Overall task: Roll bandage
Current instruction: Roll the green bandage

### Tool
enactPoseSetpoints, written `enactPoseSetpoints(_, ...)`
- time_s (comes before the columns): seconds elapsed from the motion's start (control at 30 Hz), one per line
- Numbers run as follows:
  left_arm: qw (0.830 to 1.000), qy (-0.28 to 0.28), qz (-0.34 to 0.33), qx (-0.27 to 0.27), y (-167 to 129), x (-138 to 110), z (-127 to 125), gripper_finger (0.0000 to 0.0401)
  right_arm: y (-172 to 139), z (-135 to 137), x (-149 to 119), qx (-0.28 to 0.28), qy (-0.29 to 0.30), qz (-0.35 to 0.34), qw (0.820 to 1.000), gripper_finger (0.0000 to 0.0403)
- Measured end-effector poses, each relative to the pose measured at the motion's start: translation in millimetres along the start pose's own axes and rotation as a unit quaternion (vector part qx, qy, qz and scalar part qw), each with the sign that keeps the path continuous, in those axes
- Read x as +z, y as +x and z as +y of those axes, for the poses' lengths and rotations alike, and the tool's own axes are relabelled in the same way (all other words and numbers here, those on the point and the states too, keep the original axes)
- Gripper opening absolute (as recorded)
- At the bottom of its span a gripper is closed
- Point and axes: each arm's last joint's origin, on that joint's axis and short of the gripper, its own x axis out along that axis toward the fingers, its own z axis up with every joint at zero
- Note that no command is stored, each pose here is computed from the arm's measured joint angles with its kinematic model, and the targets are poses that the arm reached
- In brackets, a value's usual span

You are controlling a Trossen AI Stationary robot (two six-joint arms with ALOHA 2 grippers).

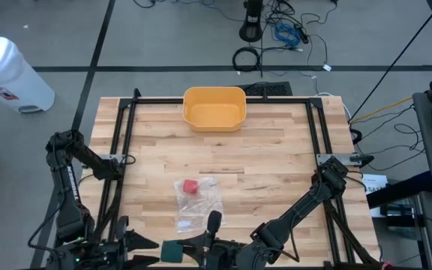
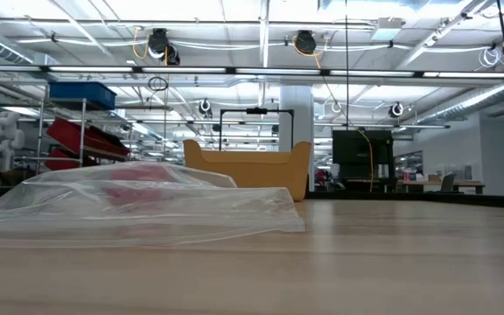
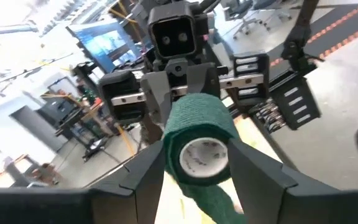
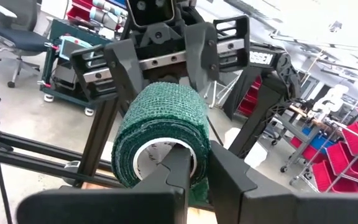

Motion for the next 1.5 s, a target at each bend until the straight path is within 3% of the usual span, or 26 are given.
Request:
enactPoseSetpoints(0.17,0.999,0.001,0.013,0.035,-7.9,0.4,-0.6,0.0183,0.0,0.0,0.0,-0.001,-0.003,0.0,1.0,0.0034)
enactPoseSetpoints(0.53,0.999,-0.015,0.013,0.043,-2.3,1.5,2.6,0.0183,-3.3,3.0,1.5,0.004,-0.033,-0.003,0.999,0.0034)
enactPoseSetpoints(1.13,0.999,-0.027,-0.018,-0.022,16.9,1.4,6.2,0.0183,-7.1,5.7,5.2,0.006,-0.035,-0.014,0.999,0.0034)
enactPoseSetpoints(1.5,0.998,-0.061,-0.017,-0.012,25.0,1.0,10.8,0.0183,-7.2,5.6,5.3,0.004,-0.039,-0.014,0.999,0.0034)
